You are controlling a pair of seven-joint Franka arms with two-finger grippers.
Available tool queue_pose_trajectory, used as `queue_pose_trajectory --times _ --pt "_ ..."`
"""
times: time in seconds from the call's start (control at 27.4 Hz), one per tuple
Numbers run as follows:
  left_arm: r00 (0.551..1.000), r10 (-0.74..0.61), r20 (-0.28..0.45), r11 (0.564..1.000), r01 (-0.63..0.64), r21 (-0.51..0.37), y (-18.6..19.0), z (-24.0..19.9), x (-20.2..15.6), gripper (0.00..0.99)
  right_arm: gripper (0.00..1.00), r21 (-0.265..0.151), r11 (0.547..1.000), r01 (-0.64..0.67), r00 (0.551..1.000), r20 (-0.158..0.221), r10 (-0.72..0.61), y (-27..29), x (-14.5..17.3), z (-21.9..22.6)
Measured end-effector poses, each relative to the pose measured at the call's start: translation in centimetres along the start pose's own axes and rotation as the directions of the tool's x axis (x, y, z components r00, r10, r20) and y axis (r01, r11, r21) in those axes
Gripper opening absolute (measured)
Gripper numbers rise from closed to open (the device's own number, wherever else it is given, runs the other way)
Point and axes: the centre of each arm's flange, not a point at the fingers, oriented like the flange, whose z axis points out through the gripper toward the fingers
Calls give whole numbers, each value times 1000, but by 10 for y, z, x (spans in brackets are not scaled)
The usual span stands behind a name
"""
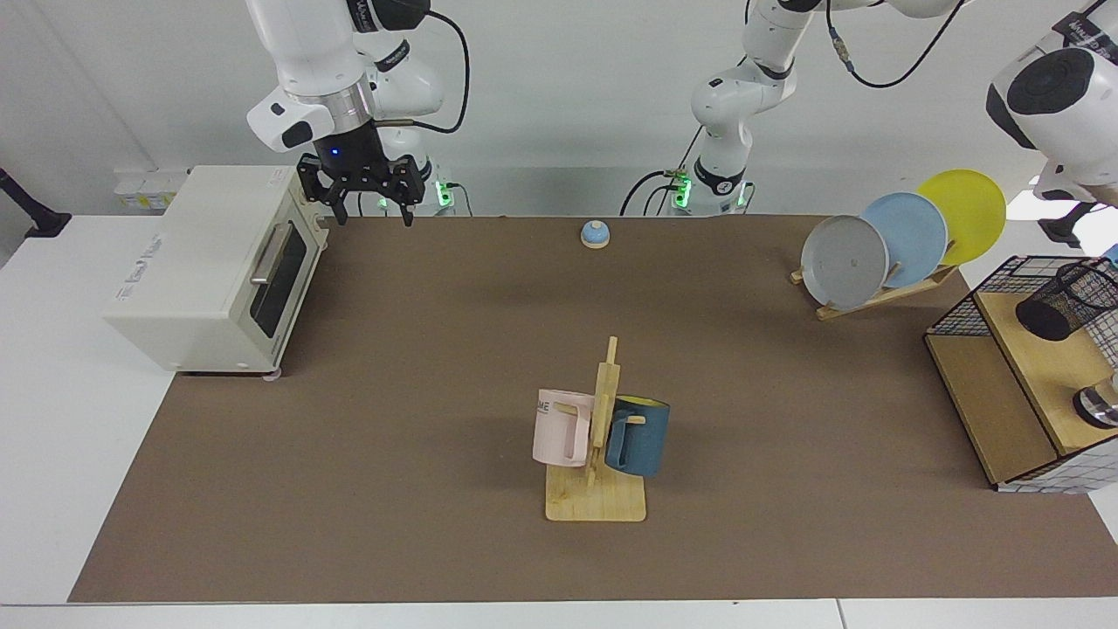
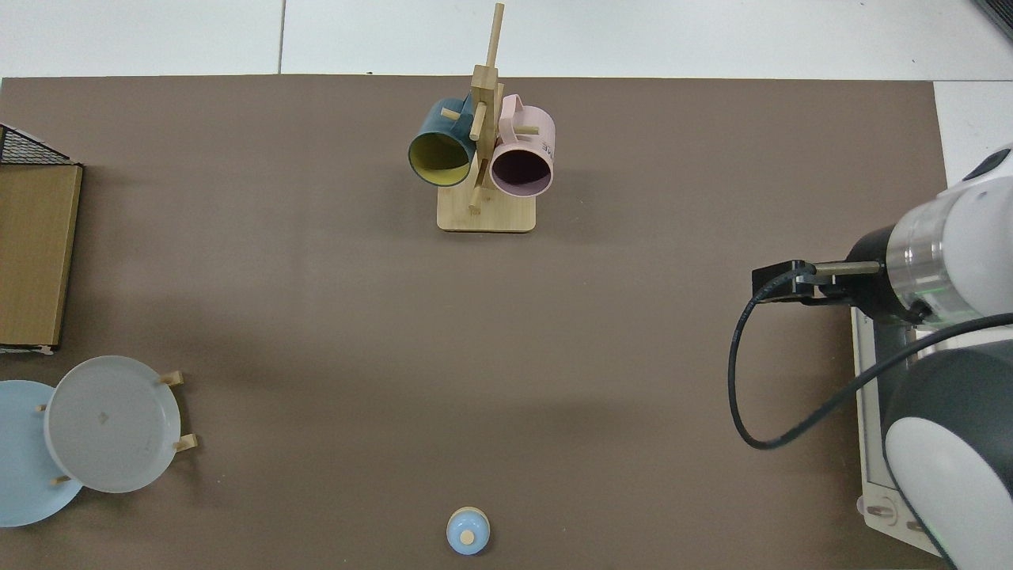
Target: Put markers into pen holder
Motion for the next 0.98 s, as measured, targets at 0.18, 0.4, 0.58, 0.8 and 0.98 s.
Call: queue_pose_trajectory --times 0.18,0.4,0.58,0.8,0.98 --pt "999 42 -8 999 -43 -18 3 15 2 154 996 0 1000 -4 1000 0 4 2 1 0" --pt "997 81 -15 996 -82 -42 10 31 1 154 996 0 1000 -8 1000 0 8 4 1 0" --pt "994 105 -28 993 -106 -53 9 41 10 154 996 0 1000 -7 1000 0 7 4 1 0" --pt "991 123 -55 989 -127 -76 9 64 26 154 996 0 1000 -8 1000 0 8 4 1 0" --pt "991 121 -61 988 -126 -89 13 74 27 154 996 0 1000 -8 1000 0 8 4 1 0"
